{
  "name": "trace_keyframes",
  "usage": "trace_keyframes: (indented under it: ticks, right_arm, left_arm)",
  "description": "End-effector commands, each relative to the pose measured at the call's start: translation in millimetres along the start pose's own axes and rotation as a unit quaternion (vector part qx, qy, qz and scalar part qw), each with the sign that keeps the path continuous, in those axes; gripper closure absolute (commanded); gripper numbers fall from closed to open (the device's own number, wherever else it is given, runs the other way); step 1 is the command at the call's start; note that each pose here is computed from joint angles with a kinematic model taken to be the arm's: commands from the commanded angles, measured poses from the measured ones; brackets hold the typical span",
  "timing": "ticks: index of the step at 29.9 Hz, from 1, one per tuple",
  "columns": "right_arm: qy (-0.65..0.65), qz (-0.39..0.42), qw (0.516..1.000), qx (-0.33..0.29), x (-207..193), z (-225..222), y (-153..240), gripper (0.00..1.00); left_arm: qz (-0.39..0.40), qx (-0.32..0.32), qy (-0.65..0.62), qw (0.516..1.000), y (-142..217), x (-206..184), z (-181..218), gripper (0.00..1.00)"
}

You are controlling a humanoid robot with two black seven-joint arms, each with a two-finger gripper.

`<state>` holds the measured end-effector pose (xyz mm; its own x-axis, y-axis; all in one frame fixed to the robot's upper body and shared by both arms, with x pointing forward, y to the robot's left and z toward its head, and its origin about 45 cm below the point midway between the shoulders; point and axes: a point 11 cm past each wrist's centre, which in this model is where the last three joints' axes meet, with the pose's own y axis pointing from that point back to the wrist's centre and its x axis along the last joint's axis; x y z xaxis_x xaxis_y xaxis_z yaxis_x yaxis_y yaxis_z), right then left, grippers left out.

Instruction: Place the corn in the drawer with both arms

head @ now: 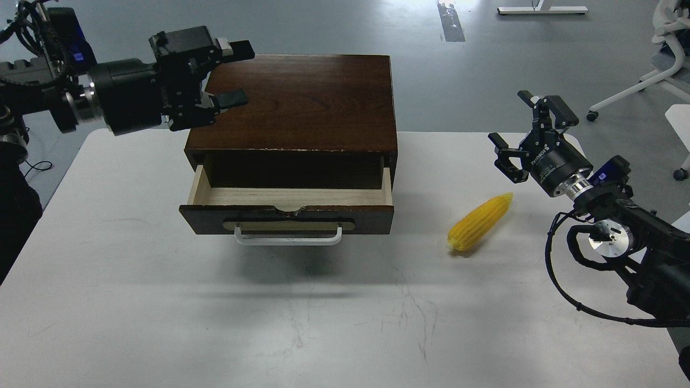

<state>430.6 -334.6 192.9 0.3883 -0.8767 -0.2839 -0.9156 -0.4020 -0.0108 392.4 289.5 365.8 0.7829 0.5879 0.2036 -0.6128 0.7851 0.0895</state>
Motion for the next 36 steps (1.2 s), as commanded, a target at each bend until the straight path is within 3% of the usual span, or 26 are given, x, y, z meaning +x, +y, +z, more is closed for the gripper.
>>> trace_keyframes:
  ticks: [1, 5, 11, 24, 36]
  right_arm:
    - [0.045, -0.020, 0.999, -0.013, 4, -23, 1, 0.00]
    - [0.134, -0.061, 0.988, -0.050, 1, -56, -4, 0.00]
    - [0.281, -0.135, 0.942, -0.122, -11, -89, -2, 0.00]
    - [0.499, -0.255, 0.771, -0.302, -1, -52, 37, 0.00]
    - [0.506, -0.262, 0.731, -0.375, 4, -6, 36, 0.00]
  left_arm:
    - [0.112, -0.039, 0.081, 0.990, 23, 46, -14, 0.01]
    - [0.174, -0.077, 0.127, 0.973, 33, 73, -25, 0.01]
    - [0.205, -0.121, 0.161, 0.958, 33, 81, -37, 0.01]
    - [0.209, -0.130, 0.179, 0.953, 35, 75, -46, 0.01]
    - [0.210, -0.127, 0.181, 0.952, 37, 75, -49, 0.01]
